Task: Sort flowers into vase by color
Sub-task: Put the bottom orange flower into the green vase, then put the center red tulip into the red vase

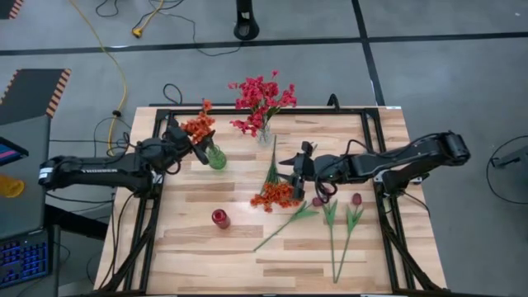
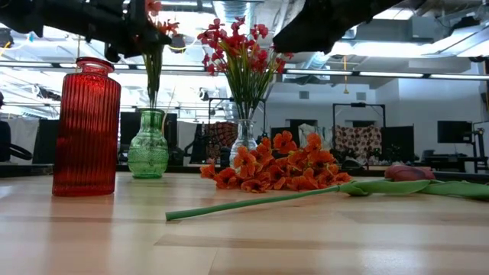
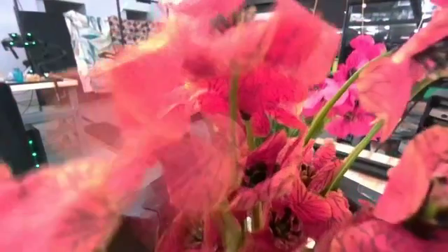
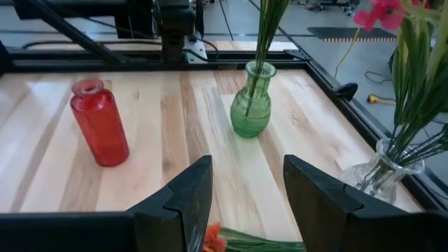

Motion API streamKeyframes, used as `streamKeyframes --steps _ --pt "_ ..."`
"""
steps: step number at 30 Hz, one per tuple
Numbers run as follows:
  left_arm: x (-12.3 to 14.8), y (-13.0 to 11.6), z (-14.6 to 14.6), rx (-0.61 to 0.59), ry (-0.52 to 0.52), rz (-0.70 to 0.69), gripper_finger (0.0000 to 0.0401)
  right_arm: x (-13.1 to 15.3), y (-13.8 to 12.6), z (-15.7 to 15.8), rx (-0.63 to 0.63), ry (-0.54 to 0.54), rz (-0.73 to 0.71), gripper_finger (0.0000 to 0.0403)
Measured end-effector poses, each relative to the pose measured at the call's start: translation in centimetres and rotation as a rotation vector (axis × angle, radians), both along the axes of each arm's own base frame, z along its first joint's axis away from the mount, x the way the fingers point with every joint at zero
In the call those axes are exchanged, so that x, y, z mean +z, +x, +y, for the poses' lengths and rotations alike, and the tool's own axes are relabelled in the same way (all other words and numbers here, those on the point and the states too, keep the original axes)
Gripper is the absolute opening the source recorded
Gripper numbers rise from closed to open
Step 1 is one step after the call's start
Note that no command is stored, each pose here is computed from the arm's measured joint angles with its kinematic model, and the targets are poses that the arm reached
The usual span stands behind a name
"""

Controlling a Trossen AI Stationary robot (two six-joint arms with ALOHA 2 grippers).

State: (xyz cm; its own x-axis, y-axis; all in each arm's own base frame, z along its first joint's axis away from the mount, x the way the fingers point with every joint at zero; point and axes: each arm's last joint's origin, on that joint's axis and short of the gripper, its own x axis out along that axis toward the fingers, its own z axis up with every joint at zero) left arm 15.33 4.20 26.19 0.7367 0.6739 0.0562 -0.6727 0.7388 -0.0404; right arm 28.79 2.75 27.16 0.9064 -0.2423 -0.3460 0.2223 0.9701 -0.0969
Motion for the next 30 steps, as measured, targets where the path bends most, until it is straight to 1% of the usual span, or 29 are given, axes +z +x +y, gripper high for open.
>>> streamKeyframes --steps 6,12,15,23,30 --pt "-0.5 -1.0 -0.2 -0.034 -0.021 0.076 0.0214 1.2 -1.2 0.0 -0.007 0.039 -0.025 0.0202" --pt "-1.6 -1.0 -0.3 -0.05 -0.05 0.185 0.0214 1.9 -1.7 0.0 -0.008 0.046 -0.057 0.0202" --pt "-2.2 -1.1 -0.3 -0.051 -0.064 0.254 0.0214 2.0 -1.8 0.0 -0.007 0.046 -0.06 0.0202" --pt "-2.9 -1.8 -0.6 -0.097 -0.08 0.347 0.0214 1.8 -1.8 0.0 -0.008 0.044 -0.042 0.0202" --pt "-3.6 -3.0 -0.8 -0.1 -0.149 0.393 0.0214 1.7 -1.8 0.0 -0.008 0.042 -0.032 0.0202"
